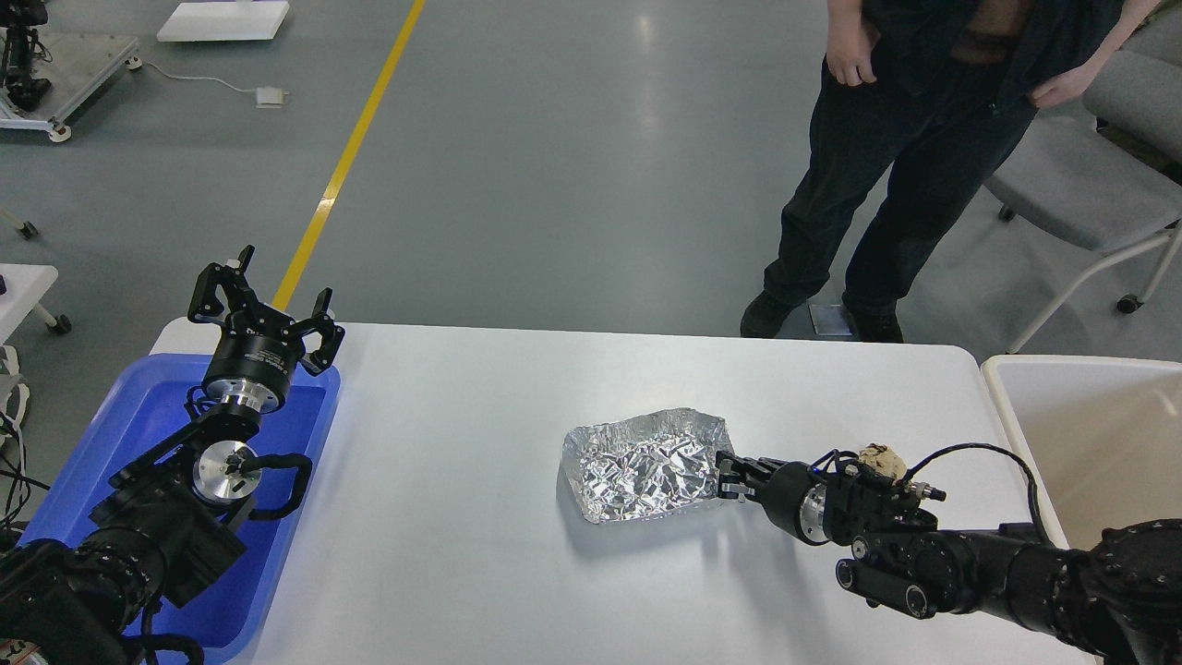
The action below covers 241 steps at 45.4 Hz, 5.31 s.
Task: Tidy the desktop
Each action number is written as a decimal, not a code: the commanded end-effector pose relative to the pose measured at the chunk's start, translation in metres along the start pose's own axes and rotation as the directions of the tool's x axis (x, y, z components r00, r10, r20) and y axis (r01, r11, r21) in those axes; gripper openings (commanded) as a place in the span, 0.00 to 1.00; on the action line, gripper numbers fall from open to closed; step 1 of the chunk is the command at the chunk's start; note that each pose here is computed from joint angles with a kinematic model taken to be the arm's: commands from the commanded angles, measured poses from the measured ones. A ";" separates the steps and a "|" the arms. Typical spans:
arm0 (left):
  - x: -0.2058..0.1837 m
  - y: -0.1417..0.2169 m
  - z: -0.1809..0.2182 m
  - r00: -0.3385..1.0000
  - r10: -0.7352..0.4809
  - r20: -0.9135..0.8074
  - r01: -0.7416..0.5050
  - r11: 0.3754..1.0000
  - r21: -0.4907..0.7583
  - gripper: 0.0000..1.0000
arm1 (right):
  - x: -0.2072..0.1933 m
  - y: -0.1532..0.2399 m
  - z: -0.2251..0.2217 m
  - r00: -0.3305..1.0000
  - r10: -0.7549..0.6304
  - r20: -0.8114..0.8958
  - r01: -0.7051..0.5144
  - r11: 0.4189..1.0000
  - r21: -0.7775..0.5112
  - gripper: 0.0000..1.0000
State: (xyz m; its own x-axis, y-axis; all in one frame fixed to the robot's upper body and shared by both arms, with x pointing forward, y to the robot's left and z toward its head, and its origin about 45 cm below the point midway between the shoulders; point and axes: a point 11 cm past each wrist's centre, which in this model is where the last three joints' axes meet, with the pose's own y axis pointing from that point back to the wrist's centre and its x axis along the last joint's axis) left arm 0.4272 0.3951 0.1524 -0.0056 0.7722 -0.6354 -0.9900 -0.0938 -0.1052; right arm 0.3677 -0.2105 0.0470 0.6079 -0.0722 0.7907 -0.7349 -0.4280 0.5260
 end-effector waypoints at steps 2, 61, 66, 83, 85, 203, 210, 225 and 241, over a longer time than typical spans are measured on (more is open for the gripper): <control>0.000 0.000 0.000 1.000 0.000 0.000 0.000 1.000 0.000 1.00 | 0.005 -0.001 -0.011 1.000 0.007 0.025 -0.008 0.999 0.047 0.00; 0.000 0.000 0.000 1.000 -0.001 -0.001 0.001 1.000 0.000 1.00 | 0.274 0.177 0.039 0.921 0.093 0.379 -0.118 0.992 0.043 0.00; 0.000 0.000 0.000 1.000 -0.001 -0.001 0.001 1.000 0.000 1.00 | 0.281 0.184 0.069 0.912 0.156 0.380 -0.150 0.988 -0.047 0.00; 0.000 0.000 0.000 1.000 0.000 0.000 0.000 1.000 0.000 1.00 | 0.253 0.237 0.224 0.854 0.401 0.332 -0.201 0.842 -0.501 0.00; 0.000 0.000 0.000 1.000 -0.001 -0.001 0.001 1.000 0.000 1.00 | 0.245 0.242 0.238 0.846 0.427 0.320 -0.203 0.813 -0.546 0.00; 0.000 0.000 0.000 1.000 0.000 0.000 0.000 1.000 0.000 1.00 | 0.058 0.240 0.308 0.185 0.932 0.312 0.123 0.294 -0.948 1.00; 0.000 0.000 0.000 1.000 -0.001 -0.001 0.001 1.000 0.000 1.00 | 0.105 0.227 0.302 0.129 0.937 0.325 0.053 0.321 -0.946 1.00; 0.000 0.000 0.000 1.000 0.000 0.000 0.000 1.000 0.000 1.00 | 0.210 0.173 0.252 -0.153 0.825 0.544 -0.129 0.530 -0.838 1.00; 0.000 0.000 0.000 1.000 0.000 0.001 0.000 1.000 0.001 1.00 | 0.294 0.111 0.149 -0.545 0.207 0.813 -0.394 0.792 -0.466 1.00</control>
State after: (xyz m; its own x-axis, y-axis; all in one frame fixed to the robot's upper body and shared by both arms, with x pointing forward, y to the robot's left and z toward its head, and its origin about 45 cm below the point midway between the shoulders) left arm 0.4272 0.3951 0.1524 -0.0057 0.7722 -0.6354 -0.9900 -0.0938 -0.1051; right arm 0.4717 -0.4781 0.2375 -0.4652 -0.8648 -0.1887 -0.8307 0.3529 0.4306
